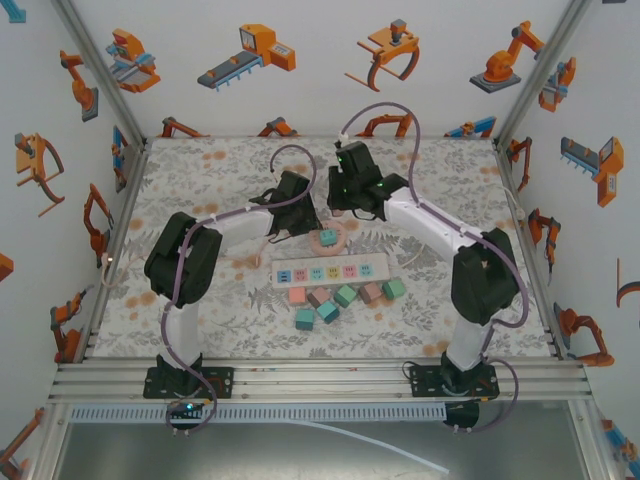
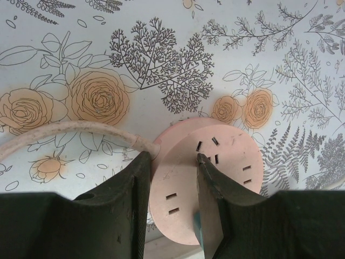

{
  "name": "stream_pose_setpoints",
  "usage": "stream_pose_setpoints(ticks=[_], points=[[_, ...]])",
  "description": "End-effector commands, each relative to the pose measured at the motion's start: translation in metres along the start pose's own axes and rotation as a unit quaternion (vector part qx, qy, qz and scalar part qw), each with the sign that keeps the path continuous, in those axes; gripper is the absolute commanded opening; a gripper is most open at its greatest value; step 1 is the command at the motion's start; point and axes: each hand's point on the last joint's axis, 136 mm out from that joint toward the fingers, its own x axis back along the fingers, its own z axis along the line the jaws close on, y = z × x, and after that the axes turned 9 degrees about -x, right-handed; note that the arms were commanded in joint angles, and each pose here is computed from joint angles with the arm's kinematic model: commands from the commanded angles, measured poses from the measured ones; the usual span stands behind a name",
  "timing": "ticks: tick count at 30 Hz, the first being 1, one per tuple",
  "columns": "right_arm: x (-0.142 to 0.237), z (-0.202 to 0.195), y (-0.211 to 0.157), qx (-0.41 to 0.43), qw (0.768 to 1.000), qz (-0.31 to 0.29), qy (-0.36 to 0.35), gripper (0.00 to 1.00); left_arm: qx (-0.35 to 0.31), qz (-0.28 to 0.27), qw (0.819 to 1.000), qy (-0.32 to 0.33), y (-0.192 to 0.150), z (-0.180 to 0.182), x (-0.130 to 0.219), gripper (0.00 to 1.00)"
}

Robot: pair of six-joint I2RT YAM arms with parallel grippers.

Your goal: Pull the plug off the socket

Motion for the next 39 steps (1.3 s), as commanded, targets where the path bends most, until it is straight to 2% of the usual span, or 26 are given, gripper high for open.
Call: stream_pose_setpoints(ticks=[1, 8, 12, 15, 19, 26, 29, 33, 39], points=[[0.031, -0.003, 0.024, -0.035, 0.998, -0.051, 0.021, 0.0, -0.04, 0.142, 0.974, 0.17, -0.095, 0.1, -0.016, 0.13], [0.097, -0.008, 0.05, -0.086, 0.981, -0.143, 0.099, 0.0, -0.018, 0.09, 0.988, 0.123, -0.046, 0.073, 0.0, 0.21], [0.129, -0.011, 0.047, -0.098, 0.972, -0.17, 0.127, 0.0, -0.006, 0.056, 0.994, 0.09, -0.016, 0.063, 0.01, 0.23], [0.147, -0.019, 0.04, -0.1, 0.97, -0.182, 0.126, 0.0, -0.01, 0.032, 0.997, 0.068, 0.005, 0.054, 0.019, 0.29], [0.161, -0.03, 0.027, -0.12, 0.968, -0.18, 0.125, 0.0, -0.01, 0.01, 0.999, 0.045, 0.027, 0.044, 0.032, 0.42], [0.174, -0.041, -0.003, -0.16, 0.965, -0.159, 0.136, 0.0, -0.018, -0.046, 0.999, 0.013, 0.062, 0.031, 0.077, 0.5], [0.174, -0.041, -0.019, -0.178, 0.962, -0.141, 0.151, 0.0, -0.03, -0.07, 0.997, -0.031, 0.075, 0.016, 0.103, 0.51], [0.165, -0.036, -0.047, -0.194, 0.959, -0.094, 0.186, 0.0, -0.079, -0.109, 0.984, -0.12, 0.082, -0.014, 0.15, 0.52], [0.137, -0.032, -0.113, -0.186, 0.96, 0.034, 0.206, 0.0, -0.215, -0.143, 0.933, -0.25, 0.053, -0.054, 0.227, 0.56]])
